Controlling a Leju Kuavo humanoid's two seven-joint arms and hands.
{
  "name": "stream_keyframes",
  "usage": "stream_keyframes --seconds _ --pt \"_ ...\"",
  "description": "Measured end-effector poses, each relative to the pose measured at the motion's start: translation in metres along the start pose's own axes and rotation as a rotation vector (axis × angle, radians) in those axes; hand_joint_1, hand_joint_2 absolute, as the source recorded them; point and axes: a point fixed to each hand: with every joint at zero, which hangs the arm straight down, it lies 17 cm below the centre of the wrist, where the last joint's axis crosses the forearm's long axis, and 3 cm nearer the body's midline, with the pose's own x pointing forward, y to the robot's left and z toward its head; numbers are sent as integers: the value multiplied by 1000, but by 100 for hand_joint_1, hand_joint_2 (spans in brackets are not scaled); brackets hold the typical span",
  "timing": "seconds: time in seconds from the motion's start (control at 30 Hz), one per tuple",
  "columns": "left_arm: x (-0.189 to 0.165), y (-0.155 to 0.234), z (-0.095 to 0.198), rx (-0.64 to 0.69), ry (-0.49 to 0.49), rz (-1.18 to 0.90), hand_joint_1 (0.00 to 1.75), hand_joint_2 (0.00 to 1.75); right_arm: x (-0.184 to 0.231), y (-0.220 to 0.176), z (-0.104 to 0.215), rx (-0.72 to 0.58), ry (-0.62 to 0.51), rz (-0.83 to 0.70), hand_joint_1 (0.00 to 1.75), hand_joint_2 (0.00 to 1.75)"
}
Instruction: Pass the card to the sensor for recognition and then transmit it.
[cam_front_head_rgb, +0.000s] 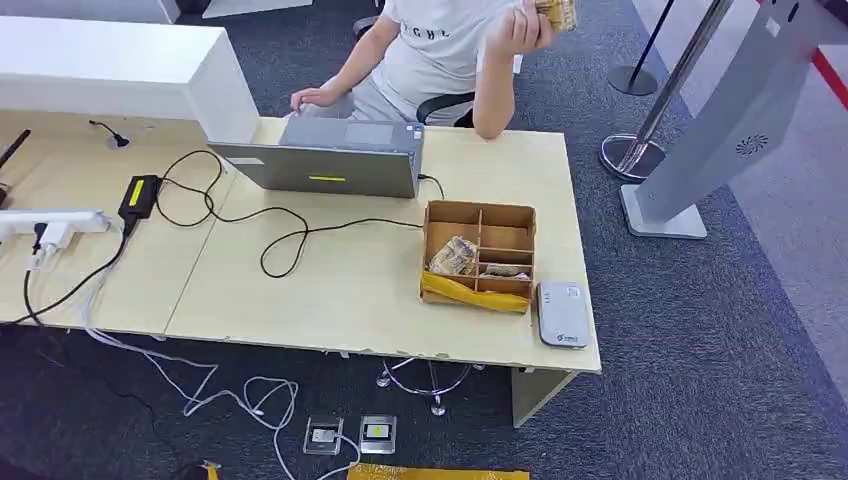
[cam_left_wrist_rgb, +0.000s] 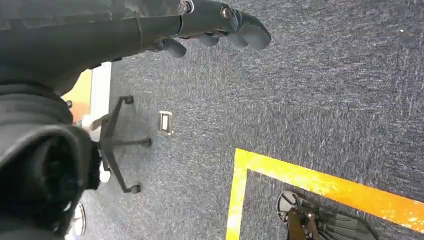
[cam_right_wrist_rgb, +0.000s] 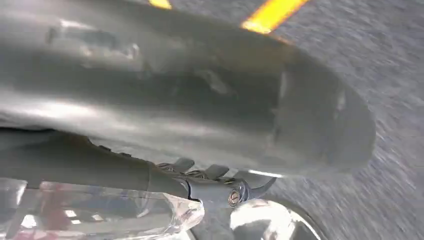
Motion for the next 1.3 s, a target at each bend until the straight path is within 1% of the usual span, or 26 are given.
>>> stream_keyframes --seconds 0.07,0.1,0.17,0.23,0.33,0.37,0.47,0.5,0.6,0.7,0.77,0.83,0.93,1.03,1.1,1.17,1.3 --pt "0 1 0 -2 0 -1 0 0 18 -33 -6 -44 -46 -41 0 0" --pt "0 0 0 -8 0 -2 0 0 34 -66 -10 -90 -83 -73 0 0" --pt "0 0 0 -14 -1 -4 0 0 59 -116 -12 -155 -139 -118 0 0" --pt "0 2 0 -15 -2 -5 0 0 91 -175 -10 -230 -187 -143 0 0" --pt "2 2 0 -17 -10 -5 0 0 143 -246 4 -324 -253 -166 0 0" --pt "3 1 0 -19 -13 -5 0 0 155 -266 9 -351 -271 -175 0 0" --pt "2 -1 0 -25 -12 -7 0 0 182 -302 23 -406 -333 -203 0 0" --pt "1 -1 0 -26 -11 -10 0 0 195 -313 29 -423 -364 -209 0 175" --pt "2 -1 0 -27 -13 -13 0 0 252 -342 54 -449 -459 -209 0 175" --pt "5 0 0 -26 -26 -18 0 0 340 -374 104 -469 -609 -207 0 175" --pt "9 1 0 -30 -37 -20 0 0 389 -386 138 -477 -704 -179 0 175" --pt "10 1 0 -32 -45 -24 0 0 426 -394 168 -481 -775 -179 0 175" --pt "11 2 0 -32 -56 -34 0 0 470 -395 207 -481 -892 -127 0 175" --pt "11 0 0 -40 -64 -51 0 0 509 -386 241 -482 -980 -51 0 175" --pt "12 0 1 -44 -75 -64 0 0 540 -364 268 -470 -1058 41 0 175" --pt "16 0 1 -50 -89 -71 0 0 567 -337 292 -454 -1130 122 0 175" --pt "19 1 1 -59 -106 -94 0 0 604 -273 325 -421 -1241 279 0 175"
